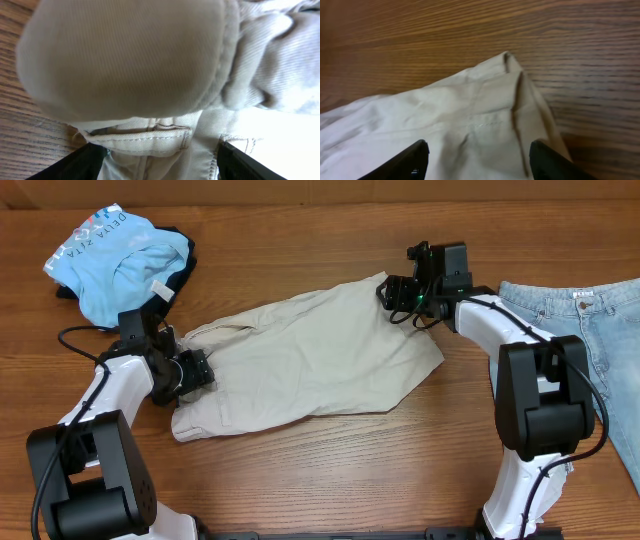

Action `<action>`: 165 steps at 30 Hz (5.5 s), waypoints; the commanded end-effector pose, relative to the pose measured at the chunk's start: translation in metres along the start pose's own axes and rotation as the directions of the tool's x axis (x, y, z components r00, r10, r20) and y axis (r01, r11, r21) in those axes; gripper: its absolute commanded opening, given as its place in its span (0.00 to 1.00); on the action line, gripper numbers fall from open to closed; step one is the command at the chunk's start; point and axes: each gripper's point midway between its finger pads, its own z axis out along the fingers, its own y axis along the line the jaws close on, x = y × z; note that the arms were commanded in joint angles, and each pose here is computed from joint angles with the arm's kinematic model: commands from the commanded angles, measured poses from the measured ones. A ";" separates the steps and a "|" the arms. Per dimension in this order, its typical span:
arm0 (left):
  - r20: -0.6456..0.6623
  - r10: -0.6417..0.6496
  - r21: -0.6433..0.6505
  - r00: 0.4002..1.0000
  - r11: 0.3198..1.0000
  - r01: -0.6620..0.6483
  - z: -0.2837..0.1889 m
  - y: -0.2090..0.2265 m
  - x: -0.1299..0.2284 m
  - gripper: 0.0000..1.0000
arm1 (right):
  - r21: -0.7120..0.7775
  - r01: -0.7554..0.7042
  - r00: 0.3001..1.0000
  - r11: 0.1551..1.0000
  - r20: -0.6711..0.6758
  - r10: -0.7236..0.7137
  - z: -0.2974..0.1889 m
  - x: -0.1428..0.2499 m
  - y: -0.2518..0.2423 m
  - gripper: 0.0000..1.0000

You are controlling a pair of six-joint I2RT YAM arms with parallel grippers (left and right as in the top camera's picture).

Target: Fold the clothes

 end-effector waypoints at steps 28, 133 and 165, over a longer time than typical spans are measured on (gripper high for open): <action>-0.107 -0.087 -0.109 0.991 0.991 0.075 0.020 0.034 0.032 1.00 | -0.089 -0.001 0.989 0.996 0.151 0.014 -0.006 -0.045 0.008 0.55; -0.312 0.411 0.262 0.857 0.904 -0.338 -0.007 -0.140 0.022 0.27 | -0.182 -0.065 0.966 0.981 -0.259 0.016 -0.059 0.054 0.061 0.09; -0.185 -0.130 -0.001 0.974 0.991 0.132 -0.095 -0.005 -0.017 0.93 | -0.035 -0.311 0.862 0.950 -0.430 0.266 -0.016 0.105 0.034 0.20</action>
